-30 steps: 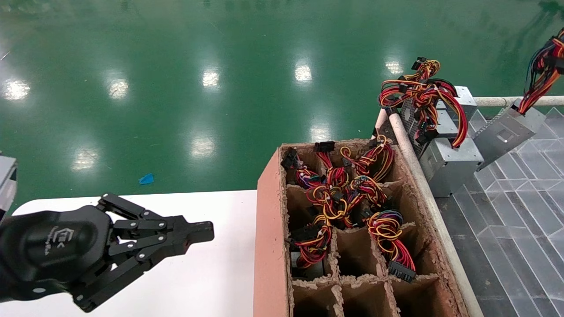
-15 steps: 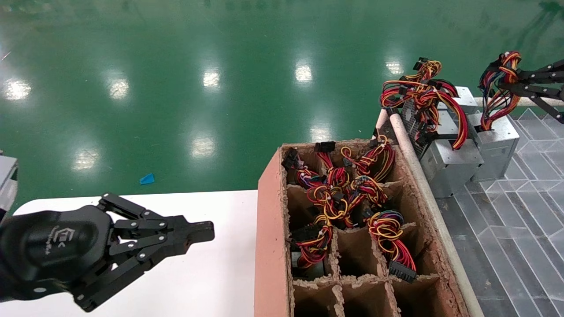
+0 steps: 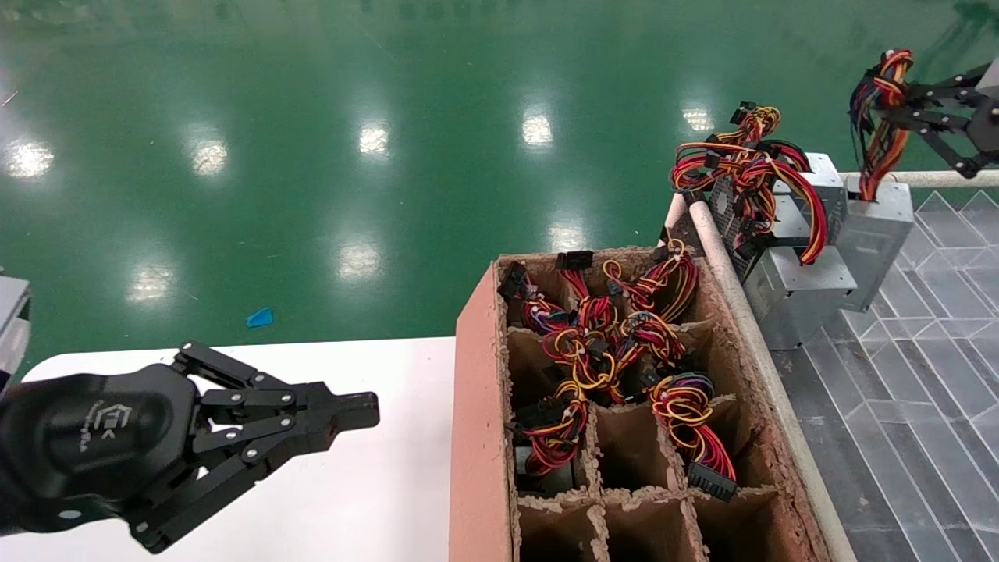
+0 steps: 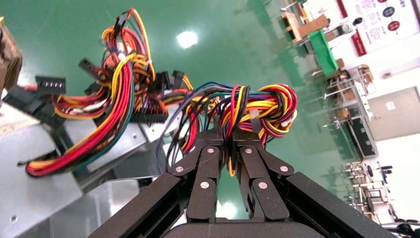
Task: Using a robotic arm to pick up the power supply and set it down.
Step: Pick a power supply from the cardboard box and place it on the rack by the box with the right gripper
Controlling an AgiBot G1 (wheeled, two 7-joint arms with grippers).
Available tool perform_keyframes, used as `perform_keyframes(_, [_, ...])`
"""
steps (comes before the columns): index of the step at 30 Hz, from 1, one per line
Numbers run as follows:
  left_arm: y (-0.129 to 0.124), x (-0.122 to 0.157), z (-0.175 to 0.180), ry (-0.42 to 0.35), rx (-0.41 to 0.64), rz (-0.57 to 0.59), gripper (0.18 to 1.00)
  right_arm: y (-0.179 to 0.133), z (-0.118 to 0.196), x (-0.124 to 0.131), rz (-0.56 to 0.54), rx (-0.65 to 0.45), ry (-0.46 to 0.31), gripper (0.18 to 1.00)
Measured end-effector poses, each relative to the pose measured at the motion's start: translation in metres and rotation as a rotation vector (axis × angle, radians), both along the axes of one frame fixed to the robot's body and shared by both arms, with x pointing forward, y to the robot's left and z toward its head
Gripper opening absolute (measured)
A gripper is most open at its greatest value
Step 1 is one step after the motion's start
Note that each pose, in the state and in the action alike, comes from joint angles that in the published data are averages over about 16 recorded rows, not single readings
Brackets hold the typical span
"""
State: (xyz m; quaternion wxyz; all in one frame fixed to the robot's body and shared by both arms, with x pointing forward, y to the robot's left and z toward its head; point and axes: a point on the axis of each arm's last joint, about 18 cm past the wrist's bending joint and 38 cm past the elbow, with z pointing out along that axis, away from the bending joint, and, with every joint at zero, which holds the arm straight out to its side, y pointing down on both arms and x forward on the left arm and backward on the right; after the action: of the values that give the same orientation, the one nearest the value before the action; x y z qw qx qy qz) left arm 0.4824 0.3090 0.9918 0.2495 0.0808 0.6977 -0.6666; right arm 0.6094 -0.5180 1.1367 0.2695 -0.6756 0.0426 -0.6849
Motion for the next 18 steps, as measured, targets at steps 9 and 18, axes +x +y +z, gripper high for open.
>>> perform_keyframes(9, [0.000,0.000,0.000,0.000,0.000,0.000,0.191,0.020,0.000,0.009,0.063,0.028,-0.013,0.202])
perform_keyframes(18, [0.000,0.000,0.000,0.000,0.000,0.000,0.191,0.026,-0.003,0.013,0.079,0.027,-0.011,0.202])
